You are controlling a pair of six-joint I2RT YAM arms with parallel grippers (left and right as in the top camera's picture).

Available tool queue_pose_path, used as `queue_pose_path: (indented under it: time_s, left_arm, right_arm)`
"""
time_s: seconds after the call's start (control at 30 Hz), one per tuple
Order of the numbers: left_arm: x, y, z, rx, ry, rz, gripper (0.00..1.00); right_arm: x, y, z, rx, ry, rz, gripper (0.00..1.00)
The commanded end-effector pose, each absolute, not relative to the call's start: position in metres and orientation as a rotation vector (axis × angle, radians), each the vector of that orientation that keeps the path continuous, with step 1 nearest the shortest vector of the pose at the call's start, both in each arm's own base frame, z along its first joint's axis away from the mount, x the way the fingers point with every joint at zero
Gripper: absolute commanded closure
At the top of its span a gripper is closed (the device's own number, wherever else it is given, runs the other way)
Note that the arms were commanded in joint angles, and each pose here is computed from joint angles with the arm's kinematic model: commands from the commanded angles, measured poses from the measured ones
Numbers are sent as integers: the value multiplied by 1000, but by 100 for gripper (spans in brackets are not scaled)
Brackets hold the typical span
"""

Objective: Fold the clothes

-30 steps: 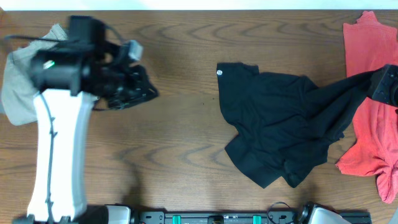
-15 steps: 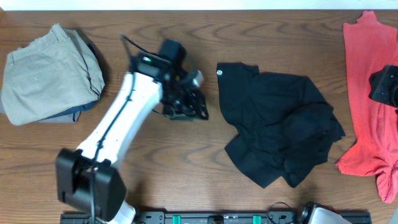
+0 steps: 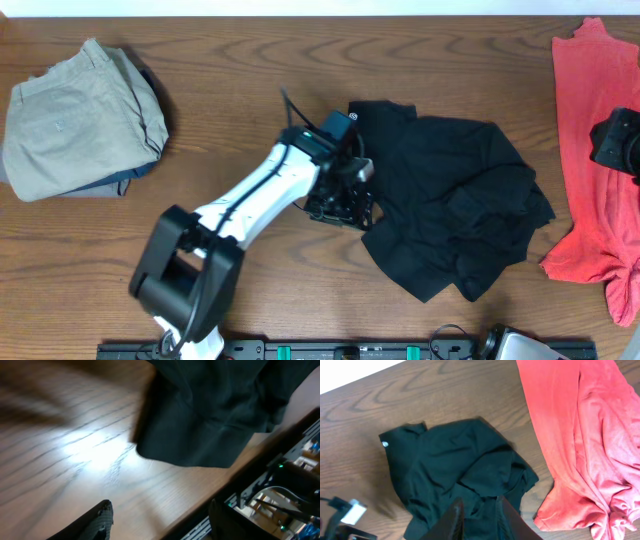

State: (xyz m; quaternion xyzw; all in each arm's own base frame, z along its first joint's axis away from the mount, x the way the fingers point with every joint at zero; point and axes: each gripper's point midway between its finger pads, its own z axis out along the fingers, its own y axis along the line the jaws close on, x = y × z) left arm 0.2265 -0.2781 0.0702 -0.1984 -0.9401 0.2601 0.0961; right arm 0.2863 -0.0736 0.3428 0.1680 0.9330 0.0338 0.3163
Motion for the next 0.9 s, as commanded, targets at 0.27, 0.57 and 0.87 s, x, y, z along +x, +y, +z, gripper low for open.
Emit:
queue_pose_path:
  time_s: [0.27, 0.57, 0.87]
  left_arm:
    - [198, -302, -7, -665, -2657, 650, 36]
    - [240, -263, -17, -629, -2837, 406, 94]
    - [395, -103, 71, 23, -3214, 134, 94]
  right_arm:
    - [287, -74, 337, 438, 2481, 84, 78]
    - [286, -73, 336, 439, 2484, 85, 78]
    - [284, -71, 328, 446, 2520, 97, 79]
